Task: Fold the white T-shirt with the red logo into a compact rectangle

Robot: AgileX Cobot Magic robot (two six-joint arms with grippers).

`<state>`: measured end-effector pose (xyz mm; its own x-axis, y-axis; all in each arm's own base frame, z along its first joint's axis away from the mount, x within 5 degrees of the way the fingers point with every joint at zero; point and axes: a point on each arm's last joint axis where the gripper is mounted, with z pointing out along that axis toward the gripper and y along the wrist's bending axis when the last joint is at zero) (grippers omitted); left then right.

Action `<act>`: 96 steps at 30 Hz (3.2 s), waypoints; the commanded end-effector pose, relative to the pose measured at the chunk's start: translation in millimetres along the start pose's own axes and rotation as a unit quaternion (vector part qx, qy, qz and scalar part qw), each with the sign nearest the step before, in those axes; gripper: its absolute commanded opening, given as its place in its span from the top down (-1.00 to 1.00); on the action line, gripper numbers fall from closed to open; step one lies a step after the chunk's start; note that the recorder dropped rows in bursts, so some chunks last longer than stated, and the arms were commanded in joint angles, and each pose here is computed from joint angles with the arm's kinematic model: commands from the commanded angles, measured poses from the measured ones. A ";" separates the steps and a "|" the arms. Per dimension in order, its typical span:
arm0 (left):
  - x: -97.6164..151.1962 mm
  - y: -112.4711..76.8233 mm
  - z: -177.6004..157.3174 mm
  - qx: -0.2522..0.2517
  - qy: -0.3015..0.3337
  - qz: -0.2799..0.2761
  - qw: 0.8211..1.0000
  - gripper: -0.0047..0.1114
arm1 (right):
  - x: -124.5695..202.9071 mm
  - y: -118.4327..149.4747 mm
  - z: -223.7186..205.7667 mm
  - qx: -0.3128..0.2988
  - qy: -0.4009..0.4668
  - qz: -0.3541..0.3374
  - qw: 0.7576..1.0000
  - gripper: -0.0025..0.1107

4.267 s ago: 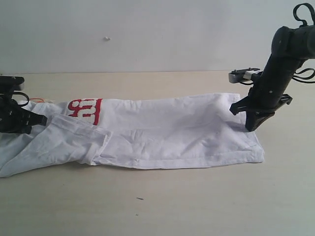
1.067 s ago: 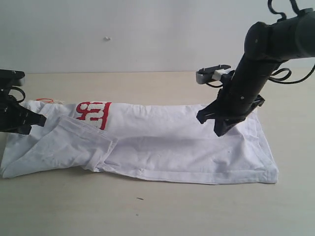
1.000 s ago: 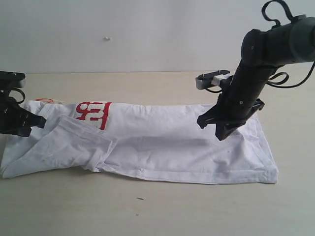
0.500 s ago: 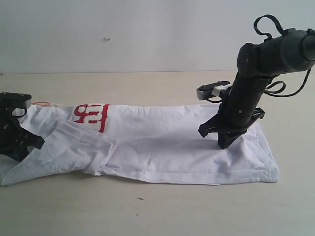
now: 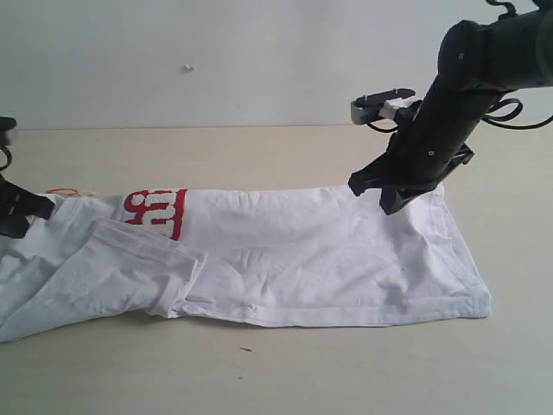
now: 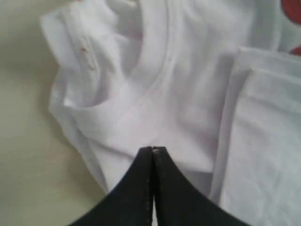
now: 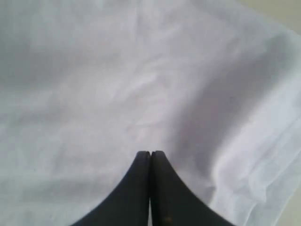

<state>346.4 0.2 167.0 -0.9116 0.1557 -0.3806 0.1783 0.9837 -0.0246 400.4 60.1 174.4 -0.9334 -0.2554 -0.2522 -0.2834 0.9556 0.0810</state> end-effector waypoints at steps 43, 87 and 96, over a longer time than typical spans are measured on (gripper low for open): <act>-26.9 88.8 74.3 0.152 -0.044 -0.144 0.977 -0.23 | -4.9 4.0 -32.7 0.004 -0.048 -0.010 0.999 0.73; -70.3 -26.7 -19.0 0.229 -0.062 -0.038 0.971 0.92 | -15.8 41.6 -137.3 -0.133 -0.140 -0.030 0.981 0.89; -92.6 -157.5 -48.0 0.289 -0.077 0.002 0.954 0.92 | 9.0 60.0 -206.7 -0.159 -0.202 -0.064 0.964 0.89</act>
<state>391.1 -132.5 234.4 -0.8683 0.1173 -0.4820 0.3776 0.7864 -0.4889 341.2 84.9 358.7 -0.7765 -0.2242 -0.5889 -0.4753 0.8220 0.3137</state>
